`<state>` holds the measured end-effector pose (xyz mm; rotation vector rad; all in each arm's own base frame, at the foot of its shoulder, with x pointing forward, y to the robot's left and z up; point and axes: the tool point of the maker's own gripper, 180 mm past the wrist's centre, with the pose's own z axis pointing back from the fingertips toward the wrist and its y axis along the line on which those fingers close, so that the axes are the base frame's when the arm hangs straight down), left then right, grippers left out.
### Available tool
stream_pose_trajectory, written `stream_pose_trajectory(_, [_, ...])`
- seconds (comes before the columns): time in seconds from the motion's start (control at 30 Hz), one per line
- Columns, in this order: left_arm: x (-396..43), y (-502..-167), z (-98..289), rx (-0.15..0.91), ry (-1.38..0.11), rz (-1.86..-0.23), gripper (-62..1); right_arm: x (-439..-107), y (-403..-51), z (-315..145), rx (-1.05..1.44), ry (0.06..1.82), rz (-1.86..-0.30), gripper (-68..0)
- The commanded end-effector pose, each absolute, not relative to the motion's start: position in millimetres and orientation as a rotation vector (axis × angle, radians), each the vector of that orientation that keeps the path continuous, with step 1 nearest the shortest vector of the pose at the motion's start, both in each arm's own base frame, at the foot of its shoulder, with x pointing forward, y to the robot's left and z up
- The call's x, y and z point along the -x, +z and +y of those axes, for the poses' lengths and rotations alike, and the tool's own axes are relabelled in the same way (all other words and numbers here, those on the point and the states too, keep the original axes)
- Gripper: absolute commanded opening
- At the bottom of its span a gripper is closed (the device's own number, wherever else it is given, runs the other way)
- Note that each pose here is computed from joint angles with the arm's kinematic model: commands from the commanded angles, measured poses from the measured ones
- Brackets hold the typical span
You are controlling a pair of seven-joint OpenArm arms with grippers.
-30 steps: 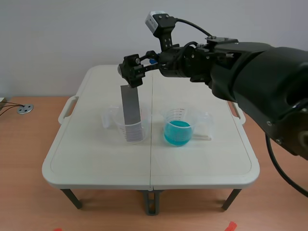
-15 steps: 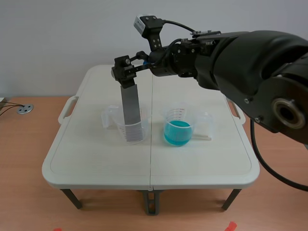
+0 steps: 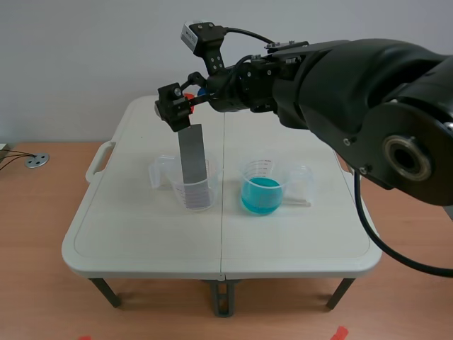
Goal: Hold the metal plate by the orange handle, dip it into the blue solution, take it out and point at it, then put the plate back in the beaker on the left.
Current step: 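Move the plate over the blue solution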
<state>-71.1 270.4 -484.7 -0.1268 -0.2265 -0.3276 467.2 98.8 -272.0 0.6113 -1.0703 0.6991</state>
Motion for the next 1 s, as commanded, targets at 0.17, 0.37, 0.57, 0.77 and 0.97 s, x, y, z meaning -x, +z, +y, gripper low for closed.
stream_pose_trajectory(0.17, [68.4, -483.8, 267.6, 0.133, -0.327, -0.239, -59.3, -477.7, -249.7, 100.0, -0.612, 0.71, -1.114, -20.4])
stream_pose_trajectory(0.37, [68.3, -483.8, 267.6, 0.133, -0.327, -0.239, -59.3, -478.5, -250.1, 98.1, -0.608, 0.708, -1.114, -33.0])
stream_pose_trajectory(0.57, [68.4, -483.8, 267.5, 0.133, -0.326, -0.239, -59.3, -477.4, -254.4, 96.3, -0.605, 0.701, -1.108, -40.3])
stream_pose_trajectory(0.77, [68.3, -483.8, 267.5, 0.133, -0.326, -0.24, -59.3, -477.4, -254.3, 96.3, -0.605, 0.701, -1.109, -49.0])
stream_pose_trajectory(0.97, [68.3, -483.8, 267.6, 0.133, -0.327, -0.239, -59.3, -477.9, -255.2, 94.5, -0.598, 0.704, -1.108, -65.8])
